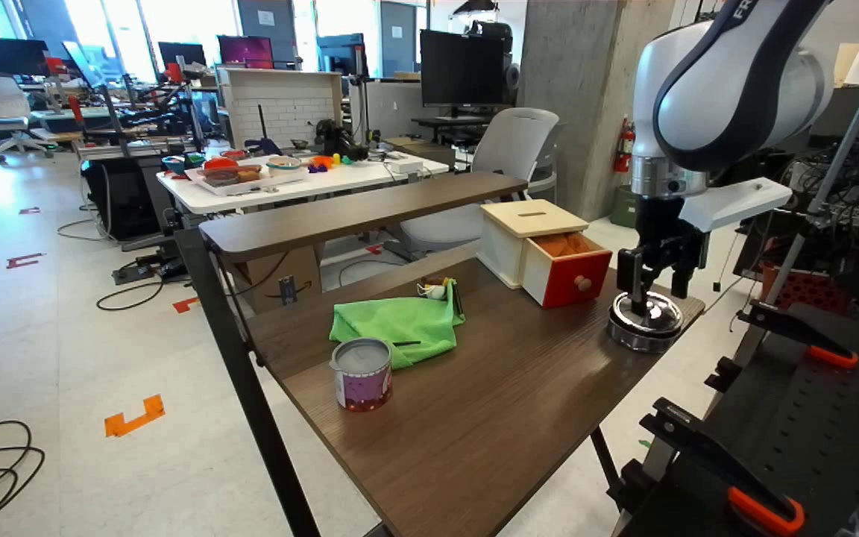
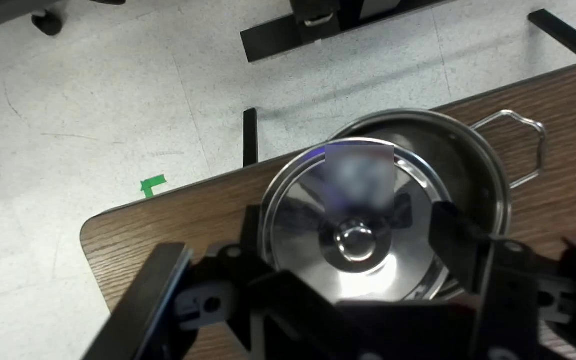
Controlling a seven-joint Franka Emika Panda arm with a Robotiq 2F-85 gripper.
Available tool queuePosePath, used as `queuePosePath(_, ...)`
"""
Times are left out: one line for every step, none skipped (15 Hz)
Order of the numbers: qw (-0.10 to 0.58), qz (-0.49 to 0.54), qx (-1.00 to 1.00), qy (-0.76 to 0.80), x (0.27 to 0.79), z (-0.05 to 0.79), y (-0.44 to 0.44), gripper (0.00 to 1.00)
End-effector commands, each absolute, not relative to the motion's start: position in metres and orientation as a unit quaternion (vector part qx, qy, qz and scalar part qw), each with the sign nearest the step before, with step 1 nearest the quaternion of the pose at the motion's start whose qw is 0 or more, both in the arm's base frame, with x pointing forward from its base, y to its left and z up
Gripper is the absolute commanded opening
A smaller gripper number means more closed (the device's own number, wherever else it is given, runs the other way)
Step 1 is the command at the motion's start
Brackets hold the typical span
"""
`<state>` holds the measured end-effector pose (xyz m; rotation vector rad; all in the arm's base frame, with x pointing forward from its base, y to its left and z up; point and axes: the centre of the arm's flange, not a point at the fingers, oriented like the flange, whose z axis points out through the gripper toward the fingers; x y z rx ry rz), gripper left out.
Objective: Uncover the pot and put the lid on the table
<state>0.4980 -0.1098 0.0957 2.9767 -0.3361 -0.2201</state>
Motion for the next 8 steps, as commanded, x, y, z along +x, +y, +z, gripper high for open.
queuePosePath(0.081,-0.056,0.989,-0.109,0.5049,0.0902,-0.1067,1.00)
queuePosePath(0.082,-0.055,0.989,-0.109,0.5057,0.0897,-0.1058,1.00)
queuePosePath(0.083,-0.053,0.989,-0.108,0.5066,0.0891,-0.1048,1.00)
queuePosePath(0.084,-0.050,0.989,-0.108,0.5074,0.0883,-0.1038,0.90)
queuePosePath(0.088,-0.046,0.989,-0.107,0.5091,0.0857,-0.1030,0.74)
queuePosePath(0.090,-0.045,0.989,-0.108,0.5100,0.0843,-0.1027,0.65)
queuePosePath(0.092,-0.042,0.989,-0.109,0.5114,0.0826,-0.1027,0.58)
queuePosePath(0.093,-0.041,0.989,-0.110,0.5121,0.0806,-0.1027,0.49)
